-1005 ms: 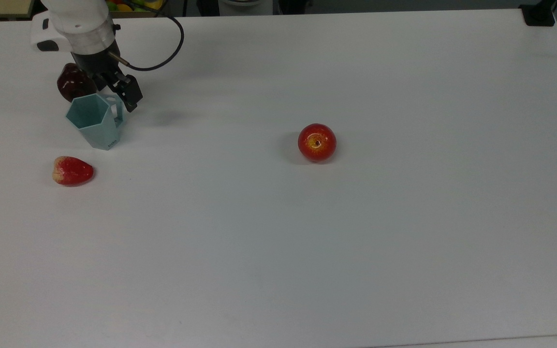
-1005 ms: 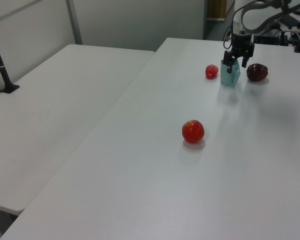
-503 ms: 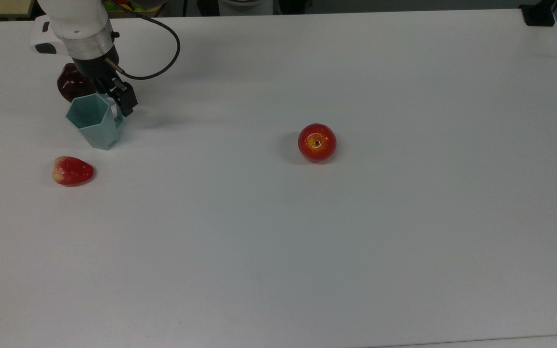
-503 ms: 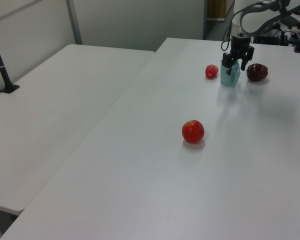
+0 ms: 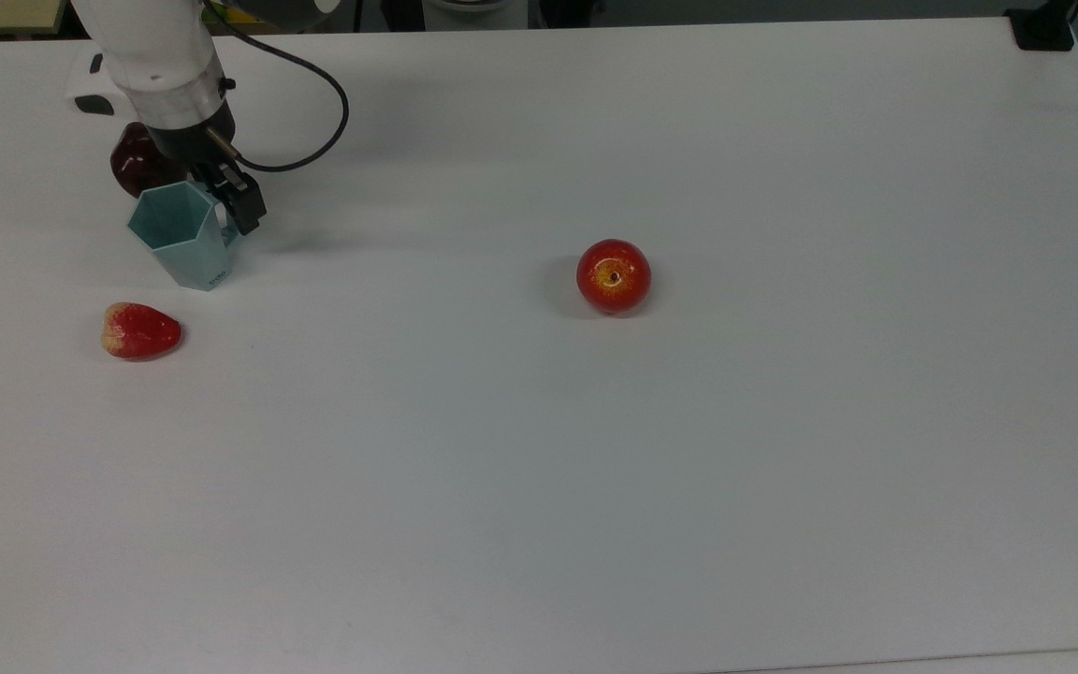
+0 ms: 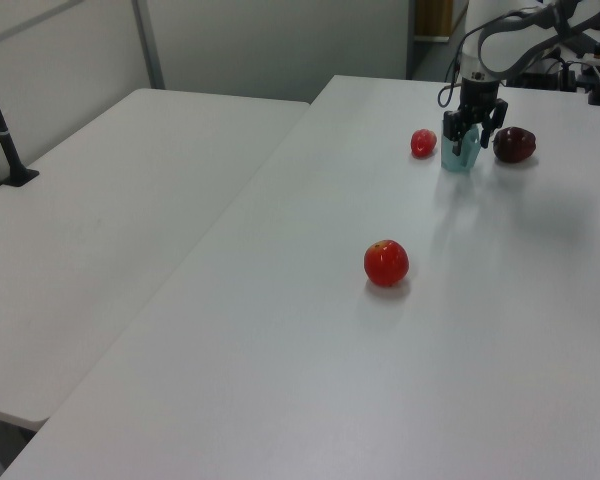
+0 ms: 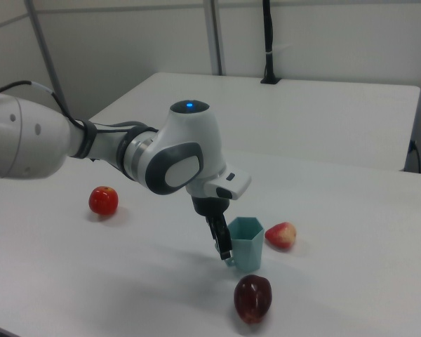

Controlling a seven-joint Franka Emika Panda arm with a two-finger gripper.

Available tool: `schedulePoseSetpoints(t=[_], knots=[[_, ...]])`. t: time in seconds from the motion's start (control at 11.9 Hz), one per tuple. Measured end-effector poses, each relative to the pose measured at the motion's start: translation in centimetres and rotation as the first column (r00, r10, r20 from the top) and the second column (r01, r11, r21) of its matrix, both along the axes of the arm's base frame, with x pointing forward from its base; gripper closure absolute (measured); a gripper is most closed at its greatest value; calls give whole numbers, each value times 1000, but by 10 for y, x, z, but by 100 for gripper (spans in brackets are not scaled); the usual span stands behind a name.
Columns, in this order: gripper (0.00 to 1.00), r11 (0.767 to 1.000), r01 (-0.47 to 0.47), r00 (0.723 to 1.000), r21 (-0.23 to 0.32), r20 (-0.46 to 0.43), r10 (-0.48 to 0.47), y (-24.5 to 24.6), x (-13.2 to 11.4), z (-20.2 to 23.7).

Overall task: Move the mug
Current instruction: 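Close the gripper on the teal mug's rim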

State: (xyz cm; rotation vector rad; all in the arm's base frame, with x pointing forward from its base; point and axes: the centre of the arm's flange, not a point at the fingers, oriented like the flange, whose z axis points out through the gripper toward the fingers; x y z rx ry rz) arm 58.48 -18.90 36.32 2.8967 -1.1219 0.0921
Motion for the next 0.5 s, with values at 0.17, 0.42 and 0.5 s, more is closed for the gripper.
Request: schedulePoseSetpoints(t=[0.17, 0.42, 0.5], knots=[[32, 1000, 3, 1000, 0, -1, -3, 1, 3, -10], [44, 1000, 6, 1000, 0, -2, -6, 1, 3, -12], [48, 1000, 6, 1000, 0, -2, -6, 1, 3, -12]])
